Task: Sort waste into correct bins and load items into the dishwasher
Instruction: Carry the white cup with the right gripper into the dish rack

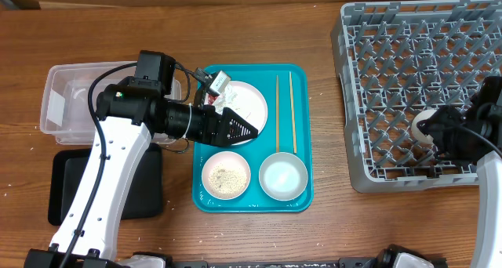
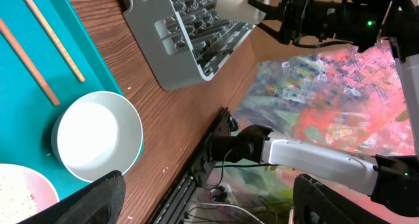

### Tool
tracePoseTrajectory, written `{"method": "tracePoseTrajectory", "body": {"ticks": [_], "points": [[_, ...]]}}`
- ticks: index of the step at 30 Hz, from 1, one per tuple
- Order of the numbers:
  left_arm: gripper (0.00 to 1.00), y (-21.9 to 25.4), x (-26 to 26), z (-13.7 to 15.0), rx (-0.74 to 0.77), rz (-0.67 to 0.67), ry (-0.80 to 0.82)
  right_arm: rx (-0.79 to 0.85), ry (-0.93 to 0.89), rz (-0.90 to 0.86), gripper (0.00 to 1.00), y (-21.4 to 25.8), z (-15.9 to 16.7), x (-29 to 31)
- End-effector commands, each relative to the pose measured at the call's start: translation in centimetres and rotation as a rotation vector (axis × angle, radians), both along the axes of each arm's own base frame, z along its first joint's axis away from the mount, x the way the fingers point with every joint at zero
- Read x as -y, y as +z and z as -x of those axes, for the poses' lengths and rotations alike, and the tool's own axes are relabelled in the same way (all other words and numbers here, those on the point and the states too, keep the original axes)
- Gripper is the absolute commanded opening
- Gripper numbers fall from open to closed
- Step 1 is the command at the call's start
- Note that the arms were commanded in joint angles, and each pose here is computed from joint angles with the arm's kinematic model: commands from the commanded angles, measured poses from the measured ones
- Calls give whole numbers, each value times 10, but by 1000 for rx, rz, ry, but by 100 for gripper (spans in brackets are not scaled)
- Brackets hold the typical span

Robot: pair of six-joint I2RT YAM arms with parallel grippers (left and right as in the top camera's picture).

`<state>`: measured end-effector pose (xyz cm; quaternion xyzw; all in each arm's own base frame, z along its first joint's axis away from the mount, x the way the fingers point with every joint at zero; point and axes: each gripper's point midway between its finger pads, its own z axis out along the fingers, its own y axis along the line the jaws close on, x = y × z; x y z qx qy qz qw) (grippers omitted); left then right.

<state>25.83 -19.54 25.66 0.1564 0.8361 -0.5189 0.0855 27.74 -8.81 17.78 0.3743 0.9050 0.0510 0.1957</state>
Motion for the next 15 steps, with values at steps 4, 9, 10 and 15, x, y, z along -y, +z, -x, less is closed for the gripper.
{"method": "tracePoseTrajectory", "body": {"ticks": [4,9,10,15], "points": [[84,-1,2,0,-12,-1,-1,-6,57,-61,56,-1,-7,-12],[84,0,2,0,-9,-1,0,-49,96,-62,56,-6,-1,-18],[84,0,2,0,-9,-1,0,-40,96,-58,56,-6,-3,-17],[84,0,2,0,-9,0,-1,-48,82,-67,56,-10,-7,-16]]}}
